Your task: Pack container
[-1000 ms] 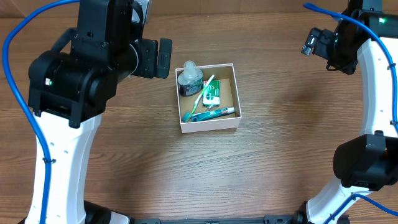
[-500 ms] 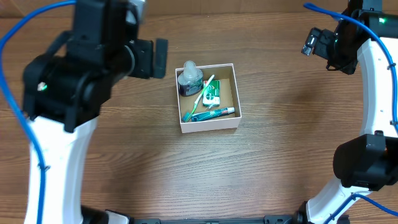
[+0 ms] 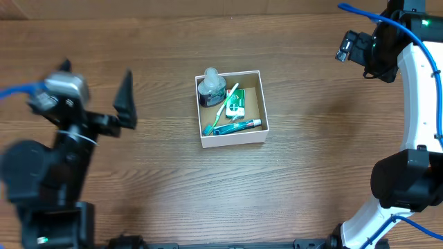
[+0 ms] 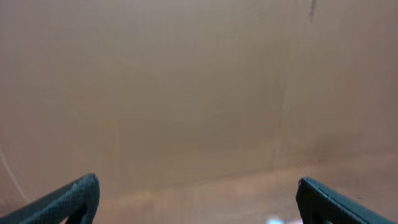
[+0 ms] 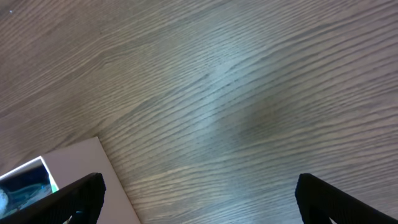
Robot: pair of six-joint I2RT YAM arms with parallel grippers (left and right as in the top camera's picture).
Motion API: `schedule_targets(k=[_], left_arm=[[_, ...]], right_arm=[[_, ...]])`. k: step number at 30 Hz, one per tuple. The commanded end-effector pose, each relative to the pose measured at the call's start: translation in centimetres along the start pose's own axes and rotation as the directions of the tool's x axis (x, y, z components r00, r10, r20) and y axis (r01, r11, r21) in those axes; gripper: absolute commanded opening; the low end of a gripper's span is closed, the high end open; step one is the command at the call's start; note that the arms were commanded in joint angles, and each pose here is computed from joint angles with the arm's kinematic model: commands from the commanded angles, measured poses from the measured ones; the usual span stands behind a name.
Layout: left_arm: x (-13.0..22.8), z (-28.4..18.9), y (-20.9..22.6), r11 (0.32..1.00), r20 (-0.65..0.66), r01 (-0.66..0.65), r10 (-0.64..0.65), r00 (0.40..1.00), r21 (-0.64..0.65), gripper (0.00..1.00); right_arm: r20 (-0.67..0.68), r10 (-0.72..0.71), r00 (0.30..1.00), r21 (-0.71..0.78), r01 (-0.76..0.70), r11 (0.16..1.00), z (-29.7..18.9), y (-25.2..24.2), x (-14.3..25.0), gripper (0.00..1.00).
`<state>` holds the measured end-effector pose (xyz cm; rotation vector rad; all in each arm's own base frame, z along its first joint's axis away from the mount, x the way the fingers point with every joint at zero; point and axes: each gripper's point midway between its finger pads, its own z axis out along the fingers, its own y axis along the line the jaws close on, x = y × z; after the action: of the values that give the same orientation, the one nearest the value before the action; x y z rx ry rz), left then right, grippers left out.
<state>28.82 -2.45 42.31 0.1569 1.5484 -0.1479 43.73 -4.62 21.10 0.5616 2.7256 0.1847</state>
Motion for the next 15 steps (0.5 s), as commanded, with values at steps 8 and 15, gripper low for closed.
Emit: schedule_targets(k=[8, 15], left_arm=[[12.0, -5.2, -2.1, 0.998, 0.252, -0.055, 0.045, 0.967, 0.035, 1.00], [17.6, -5.6, -2.2, 0.999, 0.234, -0.013, 0.003, 0.972, 0.045, 1.00]], right_arm=[[0.042, -0.011, 0.999, -0.007, 0.011, 1.000, -1.4, 0.4, -0.5, 1.00], [0.042, -0.011, 0.999, -0.007, 0.011, 1.000, -1.4, 0.4, -0.5, 1.00]])
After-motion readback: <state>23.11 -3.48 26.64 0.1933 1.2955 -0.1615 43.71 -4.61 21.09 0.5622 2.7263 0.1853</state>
